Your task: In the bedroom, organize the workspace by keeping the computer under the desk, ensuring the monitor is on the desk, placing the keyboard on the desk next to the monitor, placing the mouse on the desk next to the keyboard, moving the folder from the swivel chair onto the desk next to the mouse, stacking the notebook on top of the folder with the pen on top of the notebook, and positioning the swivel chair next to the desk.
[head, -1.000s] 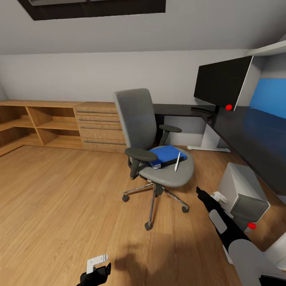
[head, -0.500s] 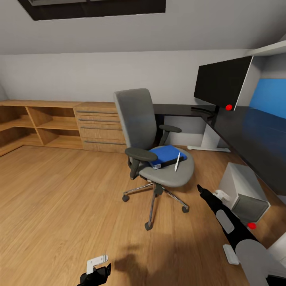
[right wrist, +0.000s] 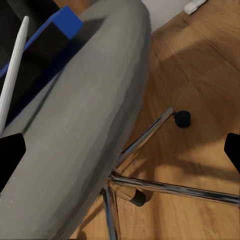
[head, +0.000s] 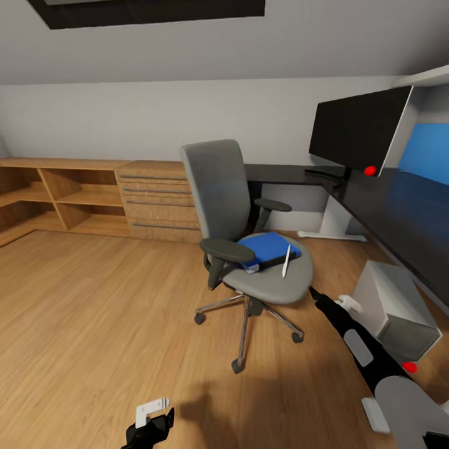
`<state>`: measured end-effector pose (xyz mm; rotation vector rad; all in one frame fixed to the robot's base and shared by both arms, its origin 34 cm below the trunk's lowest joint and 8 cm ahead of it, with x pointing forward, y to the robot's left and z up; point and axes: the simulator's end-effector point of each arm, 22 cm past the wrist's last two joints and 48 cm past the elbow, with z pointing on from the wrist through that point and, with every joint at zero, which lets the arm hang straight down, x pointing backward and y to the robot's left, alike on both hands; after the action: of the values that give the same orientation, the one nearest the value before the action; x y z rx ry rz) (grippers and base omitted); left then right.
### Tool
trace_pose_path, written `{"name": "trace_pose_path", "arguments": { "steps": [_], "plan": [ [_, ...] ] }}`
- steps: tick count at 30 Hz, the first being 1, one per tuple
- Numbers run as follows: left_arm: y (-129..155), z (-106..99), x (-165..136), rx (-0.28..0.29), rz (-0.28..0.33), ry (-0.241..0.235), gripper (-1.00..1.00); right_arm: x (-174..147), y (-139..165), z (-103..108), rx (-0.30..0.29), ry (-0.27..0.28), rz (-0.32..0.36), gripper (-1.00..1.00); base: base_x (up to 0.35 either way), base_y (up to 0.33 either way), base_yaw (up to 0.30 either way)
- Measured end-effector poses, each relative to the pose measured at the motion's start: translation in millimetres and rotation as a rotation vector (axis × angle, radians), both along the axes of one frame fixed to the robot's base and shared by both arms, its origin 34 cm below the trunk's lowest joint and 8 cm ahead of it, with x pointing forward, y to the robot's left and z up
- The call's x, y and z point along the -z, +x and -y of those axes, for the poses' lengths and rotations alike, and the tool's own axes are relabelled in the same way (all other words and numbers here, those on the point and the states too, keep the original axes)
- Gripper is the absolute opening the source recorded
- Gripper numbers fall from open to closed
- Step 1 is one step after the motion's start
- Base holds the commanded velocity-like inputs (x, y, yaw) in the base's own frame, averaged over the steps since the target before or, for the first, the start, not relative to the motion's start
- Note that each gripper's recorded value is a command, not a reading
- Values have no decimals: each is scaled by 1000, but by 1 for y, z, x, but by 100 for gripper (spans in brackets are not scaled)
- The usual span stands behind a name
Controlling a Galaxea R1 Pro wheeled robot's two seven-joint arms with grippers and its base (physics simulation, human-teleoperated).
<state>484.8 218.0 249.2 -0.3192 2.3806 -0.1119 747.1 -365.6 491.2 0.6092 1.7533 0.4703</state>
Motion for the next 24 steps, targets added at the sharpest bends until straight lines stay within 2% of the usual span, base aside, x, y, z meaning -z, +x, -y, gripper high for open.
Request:
{"name": "trace_pose_path", "arguments": {
  "steps": [15,24],
  "plan": [
    [0,1,0,-1,3,-1,100,-1,-1,6,0,-7,4,100,136,9,0],
    [0,3,0,5,3,-1,100,-1,-2,12,6,-15,3,100,37,0,0]
  ]
}}
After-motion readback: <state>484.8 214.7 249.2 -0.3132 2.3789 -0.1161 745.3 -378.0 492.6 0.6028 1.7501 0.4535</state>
